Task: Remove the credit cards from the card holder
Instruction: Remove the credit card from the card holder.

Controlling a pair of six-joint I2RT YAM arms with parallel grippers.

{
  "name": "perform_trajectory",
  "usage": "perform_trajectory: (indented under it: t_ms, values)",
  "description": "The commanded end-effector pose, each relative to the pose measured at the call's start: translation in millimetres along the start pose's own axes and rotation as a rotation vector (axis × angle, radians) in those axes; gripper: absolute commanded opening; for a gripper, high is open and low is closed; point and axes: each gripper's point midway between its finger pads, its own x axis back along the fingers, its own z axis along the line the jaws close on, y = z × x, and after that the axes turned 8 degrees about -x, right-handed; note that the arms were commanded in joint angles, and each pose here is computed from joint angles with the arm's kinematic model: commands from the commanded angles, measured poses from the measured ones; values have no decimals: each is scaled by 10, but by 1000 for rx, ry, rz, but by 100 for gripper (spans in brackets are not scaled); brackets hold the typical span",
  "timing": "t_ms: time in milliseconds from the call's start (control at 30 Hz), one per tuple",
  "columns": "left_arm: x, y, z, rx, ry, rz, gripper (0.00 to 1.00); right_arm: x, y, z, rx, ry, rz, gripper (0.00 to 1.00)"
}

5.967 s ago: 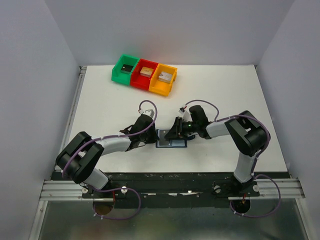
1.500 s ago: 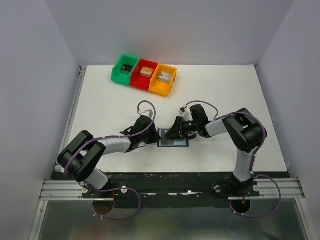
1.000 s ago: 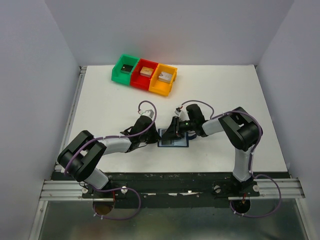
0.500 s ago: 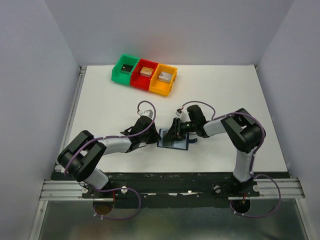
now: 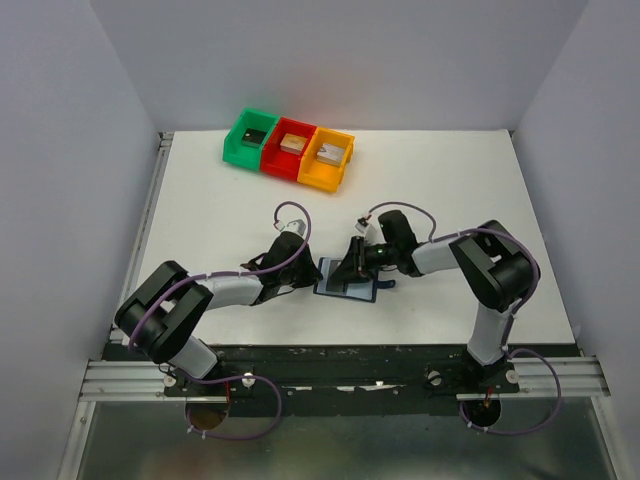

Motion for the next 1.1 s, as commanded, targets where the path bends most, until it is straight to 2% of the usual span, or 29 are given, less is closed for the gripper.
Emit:
perform_trajectory:
  t_ms: [0, 1067]
  values:
    - [41, -298, 316, 12, 112, 83, 0, 82, 14, 27, 20, 4, -20, 36]
    - [84, -322, 355, 32, 120, 74, 0, 290, 69, -120, -3, -10, -90, 24]
